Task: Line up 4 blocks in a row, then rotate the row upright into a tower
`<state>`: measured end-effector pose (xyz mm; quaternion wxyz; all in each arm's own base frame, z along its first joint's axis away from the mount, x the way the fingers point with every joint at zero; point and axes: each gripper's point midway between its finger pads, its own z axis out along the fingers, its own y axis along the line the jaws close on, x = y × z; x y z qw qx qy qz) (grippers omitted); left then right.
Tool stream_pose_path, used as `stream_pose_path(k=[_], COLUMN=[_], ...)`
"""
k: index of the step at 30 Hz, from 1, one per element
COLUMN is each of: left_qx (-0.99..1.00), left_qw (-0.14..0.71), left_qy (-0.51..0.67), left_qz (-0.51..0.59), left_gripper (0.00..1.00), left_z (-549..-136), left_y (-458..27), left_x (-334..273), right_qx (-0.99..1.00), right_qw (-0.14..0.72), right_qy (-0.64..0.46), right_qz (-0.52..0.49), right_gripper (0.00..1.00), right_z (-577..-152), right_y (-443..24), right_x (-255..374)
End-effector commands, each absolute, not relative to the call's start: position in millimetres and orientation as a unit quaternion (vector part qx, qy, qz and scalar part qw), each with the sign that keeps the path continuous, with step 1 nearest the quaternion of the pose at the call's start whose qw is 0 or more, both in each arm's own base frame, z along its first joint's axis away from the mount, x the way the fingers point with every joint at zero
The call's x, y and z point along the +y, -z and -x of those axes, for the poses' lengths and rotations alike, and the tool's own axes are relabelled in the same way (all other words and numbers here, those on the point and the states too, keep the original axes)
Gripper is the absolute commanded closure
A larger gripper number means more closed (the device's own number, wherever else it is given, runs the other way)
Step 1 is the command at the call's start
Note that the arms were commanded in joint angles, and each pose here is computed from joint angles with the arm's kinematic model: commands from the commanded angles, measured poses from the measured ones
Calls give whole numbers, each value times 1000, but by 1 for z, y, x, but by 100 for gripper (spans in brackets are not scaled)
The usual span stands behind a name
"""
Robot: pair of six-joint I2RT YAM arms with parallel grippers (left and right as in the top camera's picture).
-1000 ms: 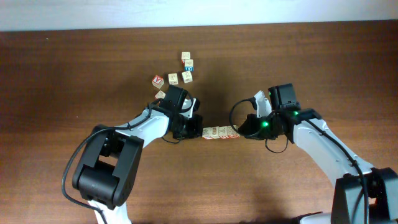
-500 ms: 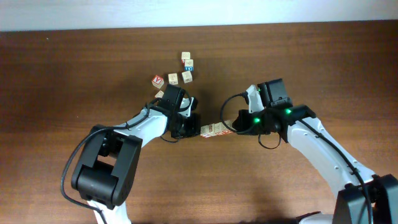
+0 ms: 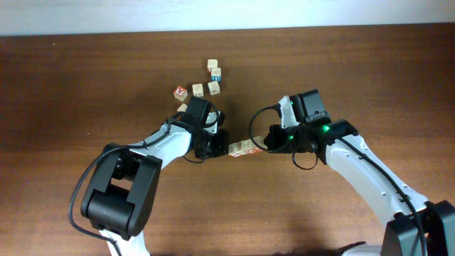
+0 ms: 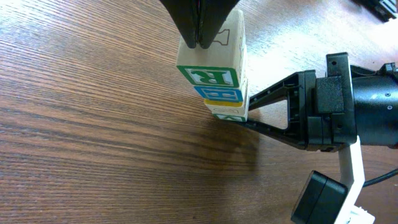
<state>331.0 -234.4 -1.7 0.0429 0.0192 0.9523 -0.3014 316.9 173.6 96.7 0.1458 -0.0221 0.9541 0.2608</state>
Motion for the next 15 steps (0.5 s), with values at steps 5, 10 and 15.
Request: stream_pose_path(k=[5, 10, 15], left_qx=[941, 941, 941], left_qw=[10, 10, 10], left_qy=[337, 337, 337], left_qz=[-40, -40, -40], left_gripper=[100, 100, 100], left_z=[-312, -312, -312], left_y=[-4, -4, -4], left_x=[-261, -261, -261], right_qx=[952, 965, 971], right_qw=[82, 73, 34], right_qy=[-287, -252, -237], right_qz=[66, 30, -5], right_gripper=[96, 96, 96], right_z=[-286, -291, -288], right_y=[-76, -59, -30], right_x=[216, 206, 204])
